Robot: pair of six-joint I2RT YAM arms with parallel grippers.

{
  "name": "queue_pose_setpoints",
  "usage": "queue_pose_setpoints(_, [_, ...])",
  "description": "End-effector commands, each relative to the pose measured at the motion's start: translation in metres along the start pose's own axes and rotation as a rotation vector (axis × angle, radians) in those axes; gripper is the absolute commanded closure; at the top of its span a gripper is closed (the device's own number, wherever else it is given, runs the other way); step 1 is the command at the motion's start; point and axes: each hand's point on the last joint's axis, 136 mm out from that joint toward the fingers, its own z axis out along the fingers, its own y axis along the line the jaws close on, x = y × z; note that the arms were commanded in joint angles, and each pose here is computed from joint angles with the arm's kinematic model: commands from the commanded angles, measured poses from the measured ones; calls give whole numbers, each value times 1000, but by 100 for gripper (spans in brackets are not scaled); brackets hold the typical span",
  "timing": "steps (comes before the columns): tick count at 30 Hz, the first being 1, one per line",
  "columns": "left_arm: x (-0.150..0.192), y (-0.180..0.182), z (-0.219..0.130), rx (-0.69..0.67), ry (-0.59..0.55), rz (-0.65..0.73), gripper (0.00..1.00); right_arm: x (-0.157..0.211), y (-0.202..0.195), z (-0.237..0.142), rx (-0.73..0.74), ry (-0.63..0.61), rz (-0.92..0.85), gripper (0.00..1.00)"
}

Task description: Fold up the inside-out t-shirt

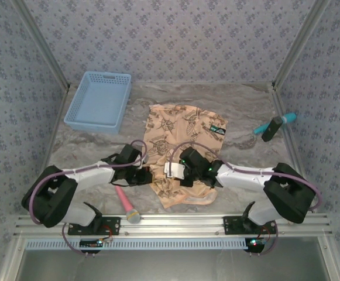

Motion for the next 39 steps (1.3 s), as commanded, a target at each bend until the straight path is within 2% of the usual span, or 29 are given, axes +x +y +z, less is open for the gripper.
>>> queue_pose_setpoints(1, [-4, -2, -5, -31, 0, 66, 100, 5, -18, -13, 79, -6, 1, 100])
queue_pose_setpoints(5, [-2, -2, -15, -57, 7, 107, 100, 11, -28, -24, 100, -16, 24, 100])
queue_pose_setpoints(7, [-1, -4, -21, -62, 14, 119, 100, 1, -23, -30, 66, -73, -2, 99])
queue_pose_setpoints(9, [0, -15, -26, -20, 13, 131, 85, -18, -7, -36, 7, -174, -52, 71])
queue_pose_setpoints(10, [-2, -22, -28, 11, 4, 136, 76, -26, -1, -37, -20, -211, -68, 65])
queue_pose_setpoints(12, [-3, -37, -33, 66, -14, 166, 61, -38, 10, -34, -67, -240, -84, 61])
queue_pose_setpoints(15, [-7, -42, -34, 40, -39, 213, 51, -40, 23, -22, -111, -216, -115, 55])
queue_pose_setpoints(19, [-10, -35, -22, -6, -31, 169, 49, -36, 26, -3, -112, -157, -121, 54])
queue_pose_setpoints(22, [-8, -36, -11, -14, -11, 167, 49, -31, 26, 6, -97, -123, -129, 54])
queue_pose_setpoints(24, [-7, -37, -5, -39, -5, 190, 50, -25, 26, 12, -88, -101, -132, 58])
queue_pose_setpoints(26, [-6, -40, 0, -50, 2, 219, 56, -22, 21, 13, -63, -88, -132, 77])
queue_pose_setpoints(27, [-7, -43, 1, -50, 3, 238, 65, -20, 19, 13, -51, -85, -134, 88])
queue_pose_setpoints(28, [-9, -46, 2, -49, 5, 258, 76, -20, 16, 11, -39, -90, -134, 93])
queue_pose_setpoints(29, [-10, -49, 2, -45, 3, 276, 81, -19, 15, 9, -32, -96, -133, 96])
queue_pose_setpoints(32, [-15, -58, -3, -32, -24, 325, 100, -17, 6, 1, -3, -106, -129, 100])
queue_pose_setpoints(35, [-19, -69, -17, 1, -69, 376, 100, -7, -2, -8, 25, -80, -144, 100])
queue_pose_setpoints(39, [-14, -86, -36, 123, -81, 436, 100, 5, -24, -23, 117, -60, -107, 100])
